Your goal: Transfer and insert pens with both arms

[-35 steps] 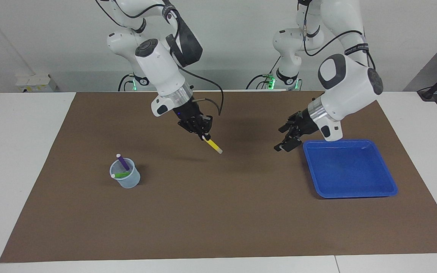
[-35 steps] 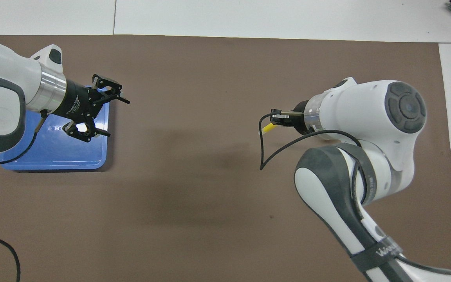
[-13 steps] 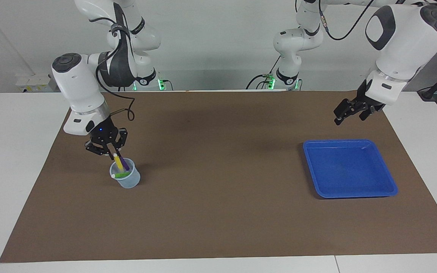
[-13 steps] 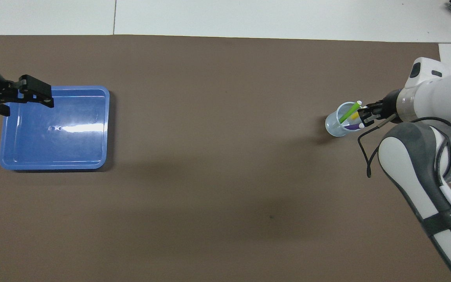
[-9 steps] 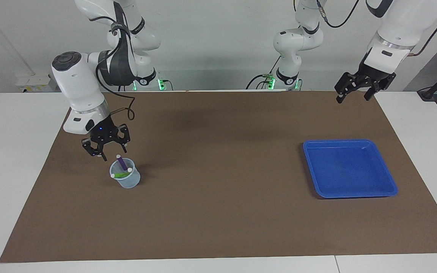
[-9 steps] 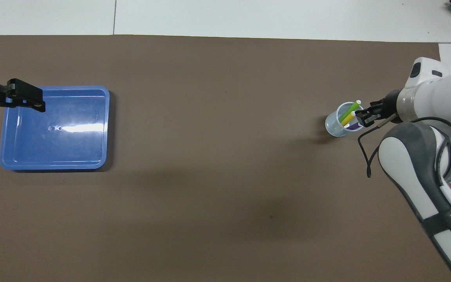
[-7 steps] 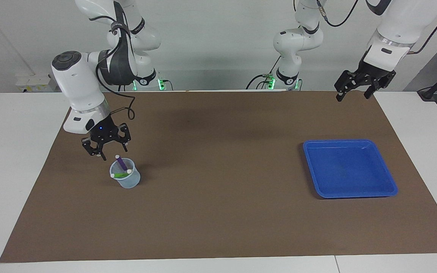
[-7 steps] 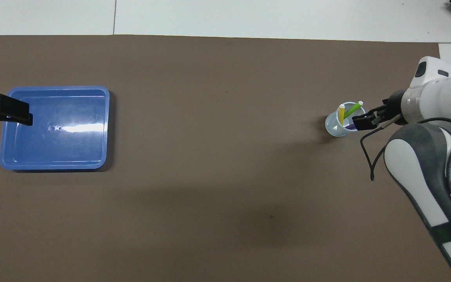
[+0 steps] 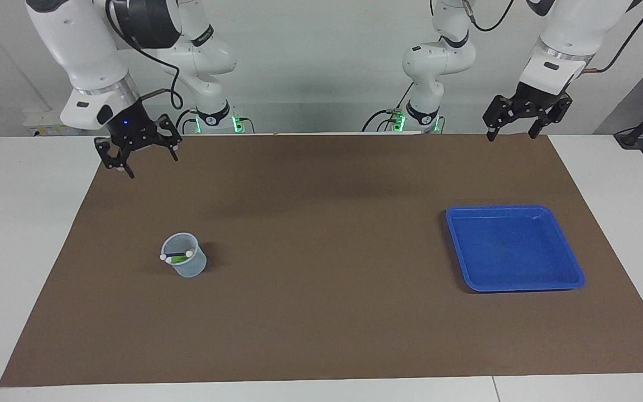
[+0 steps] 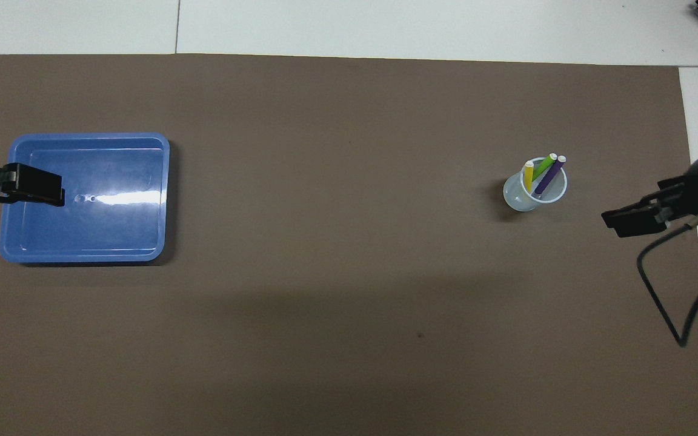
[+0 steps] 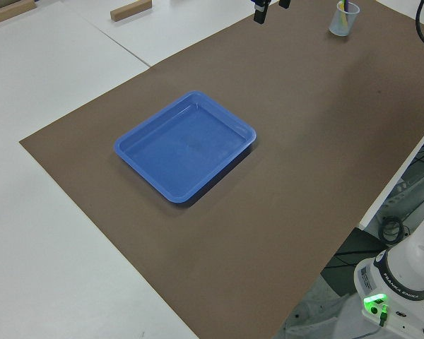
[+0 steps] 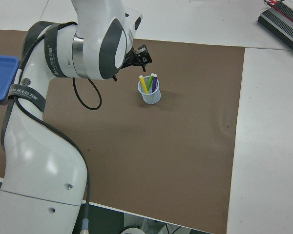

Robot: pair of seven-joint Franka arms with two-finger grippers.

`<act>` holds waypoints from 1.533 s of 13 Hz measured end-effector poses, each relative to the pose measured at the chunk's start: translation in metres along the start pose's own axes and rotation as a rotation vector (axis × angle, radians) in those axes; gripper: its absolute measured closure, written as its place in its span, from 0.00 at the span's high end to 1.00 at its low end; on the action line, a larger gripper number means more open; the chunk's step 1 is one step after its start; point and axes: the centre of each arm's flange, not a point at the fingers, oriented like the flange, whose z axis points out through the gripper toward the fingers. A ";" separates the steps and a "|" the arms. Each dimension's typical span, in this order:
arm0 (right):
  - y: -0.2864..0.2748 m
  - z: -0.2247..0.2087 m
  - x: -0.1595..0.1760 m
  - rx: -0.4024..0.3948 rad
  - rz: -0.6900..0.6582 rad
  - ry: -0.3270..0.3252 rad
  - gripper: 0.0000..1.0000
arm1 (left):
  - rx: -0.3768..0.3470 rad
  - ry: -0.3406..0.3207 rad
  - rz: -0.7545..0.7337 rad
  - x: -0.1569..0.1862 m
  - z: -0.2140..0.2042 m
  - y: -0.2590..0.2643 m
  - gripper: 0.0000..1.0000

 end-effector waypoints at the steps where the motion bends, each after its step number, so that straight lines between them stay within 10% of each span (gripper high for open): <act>1: -0.007 -0.017 -0.011 0.007 0.048 -0.015 1.00 | 0.000 0.001 0.002 0.000 0.000 0.001 1.00; 20: 0.028 -0.024 0.029 -0.040 0.307 -0.017 1.00 | 0.009 -0.018 0.005 -0.010 0.004 0.000 1.00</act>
